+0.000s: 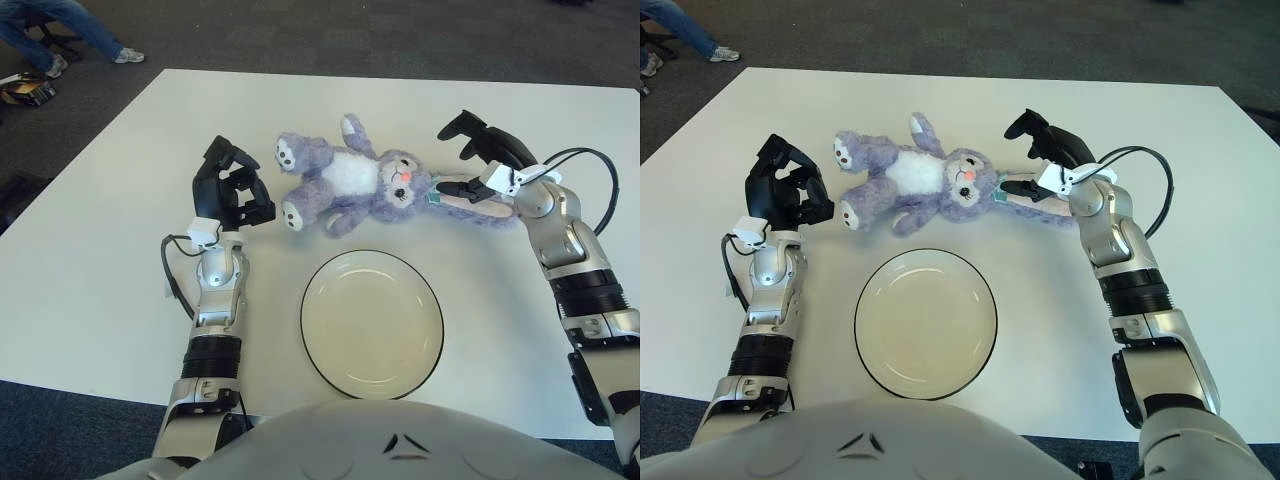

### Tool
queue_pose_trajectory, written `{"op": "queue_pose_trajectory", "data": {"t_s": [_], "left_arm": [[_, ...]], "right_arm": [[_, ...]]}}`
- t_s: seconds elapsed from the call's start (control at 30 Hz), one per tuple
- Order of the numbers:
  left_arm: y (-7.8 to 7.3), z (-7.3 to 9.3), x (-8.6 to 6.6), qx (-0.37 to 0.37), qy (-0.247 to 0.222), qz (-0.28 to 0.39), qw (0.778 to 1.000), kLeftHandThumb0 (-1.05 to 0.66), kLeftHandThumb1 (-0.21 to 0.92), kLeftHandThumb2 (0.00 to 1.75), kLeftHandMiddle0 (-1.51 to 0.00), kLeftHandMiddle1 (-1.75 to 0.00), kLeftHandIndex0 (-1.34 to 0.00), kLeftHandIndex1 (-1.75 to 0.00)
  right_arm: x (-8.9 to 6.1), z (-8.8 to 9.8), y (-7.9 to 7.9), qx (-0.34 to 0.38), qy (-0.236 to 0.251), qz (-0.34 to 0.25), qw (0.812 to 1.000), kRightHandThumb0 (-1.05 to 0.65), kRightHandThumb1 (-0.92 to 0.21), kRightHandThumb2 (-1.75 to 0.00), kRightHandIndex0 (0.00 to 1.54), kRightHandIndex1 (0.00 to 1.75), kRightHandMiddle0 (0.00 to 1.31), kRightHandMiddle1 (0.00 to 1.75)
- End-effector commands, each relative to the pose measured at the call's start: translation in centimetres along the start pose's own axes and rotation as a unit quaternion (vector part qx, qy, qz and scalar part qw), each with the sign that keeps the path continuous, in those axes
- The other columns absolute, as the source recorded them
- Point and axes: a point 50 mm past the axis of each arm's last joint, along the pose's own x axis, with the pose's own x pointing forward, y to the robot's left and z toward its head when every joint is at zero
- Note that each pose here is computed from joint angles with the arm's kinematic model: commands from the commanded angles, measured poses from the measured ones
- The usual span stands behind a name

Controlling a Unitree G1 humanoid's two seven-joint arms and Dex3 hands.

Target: Put the doll into the plate.

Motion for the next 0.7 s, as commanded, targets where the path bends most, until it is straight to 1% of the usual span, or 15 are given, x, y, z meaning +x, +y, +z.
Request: {"op": "queue_pose_trajectory", "data": {"t_s": [0.0, 0.07, 0.2, 0.33, 0.37, 0.43, 0.47, 0.5, 0.53, 0.57, 0.67], "left_arm": [[0.9, -4.2, -5.6, 0.007, 0.136, 0.03, 0.99, -0.51, 0.24, 1.42, -1.34, -1.75, -0.68, -1.75], [0.9, -4.2, -5.6, 0.006, 0.135, 0.03, 0.99, -0.51, 0.24, 1.41, -1.34, -1.75, -0.67, -1.75], [0.9, -4.2, -5.6, 0.006, 0.135, 0.03, 0.99, -0.5, 0.25, 1.4, -1.33, -1.75, -0.67, -1.75], [0.9, -4.2, -5.5, 0.006, 0.136, 0.029, 0.99, -0.5, 0.26, 1.39, -1.33, -1.75, -0.66, -1.75], [0.9, -4.3, -5.6, 0.006, 0.137, 0.028, 0.99, -0.5, 0.26, 1.38, -1.33, -1.75, -0.65, -1.75], [0.8, -4.3, -5.6, 0.005, 0.137, 0.027, 0.99, -0.49, 0.27, 1.37, -1.33, -1.75, -0.65, -1.75], [0.8, -4.3, -5.6, 0.004, 0.137, 0.027, 0.99, -0.49, 0.27, 1.37, -1.33, -1.75, -0.65, -1.75], [0.8, -4.3, -5.6, 0.003, 0.136, 0.026, 0.99, -0.49, 0.27, 1.37, -1.33, -1.75, -0.65, -1.75], [0.8, -4.3, -5.6, 0.003, 0.135, 0.026, 0.99, -0.49, 0.27, 1.37, -1.33, -1.75, -0.65, -1.75], [0.8, -4.3, -5.6, 0.003, 0.135, 0.025, 0.991, -0.49, 0.28, 1.37, -1.33, -1.75, -0.65, -1.75], [0.8, -4.3, -5.6, 0.005, 0.134, 0.024, 0.991, -0.49, 0.28, 1.36, -1.33, -1.75, -0.65, -1.75]], "right_arm": [[-0.4, 0.0, -0.5, 0.024, 0.006, -0.005, 1.0, -0.76, -0.37, -0.75, 0.06, 0.84, 0.0, 0.8], [-0.4, 0.0, -0.6, 0.028, 0.009, -0.008, 1.0, -0.74, -0.34, -0.78, 0.03, 0.8, 0.0, 0.78], [-0.7, 0.1, -0.7, 0.031, 0.005, -0.008, 0.999, -0.74, -0.32, -0.8, 0.01, 0.73, 0.0, 0.76], [-1.0, 0.5, -0.8, 0.037, -0.008, 0.0, 0.999, -0.76, -0.33, -0.8, 0.0, 0.58, 0.0, 0.76], [-1.0, 0.6, -0.8, 0.038, -0.018, 0.006, 0.999, -0.77, -0.33, -0.8, 0.0, 0.54, 0.0, 0.76], [-1.1, 0.7, -0.8, 0.039, -0.029, 0.012, 0.999, -0.81, -0.37, -0.77, 0.0, 0.44, 0.0, 0.74], [-1.1, 0.9, -0.7, 0.038, -0.039, 0.019, 0.998, -0.81, -0.37, -0.76, 0.0, 0.42, 0.0, 0.74], [-1.2, 1.0, -0.7, 0.037, -0.046, 0.023, 0.998, -0.86, -0.43, -0.7, 0.0, 0.34, 0.0, 0.7], [-1.1, 1.1, -0.5, 0.035, -0.053, 0.031, 0.998, -0.87, -0.45, -0.69, 0.0, 0.32, 0.0, 0.7], [-1.1, 1.1, -0.4, 0.033, -0.058, 0.036, 0.997, -0.89, -0.48, -0.65, 0.01, 0.29, 0.0, 0.66], [-1.0, 0.9, 0.0, 0.027, -0.061, 0.046, 0.997, -0.93, -0.55, -0.57, 0.04, 0.26, 0.0, 0.6]]}}
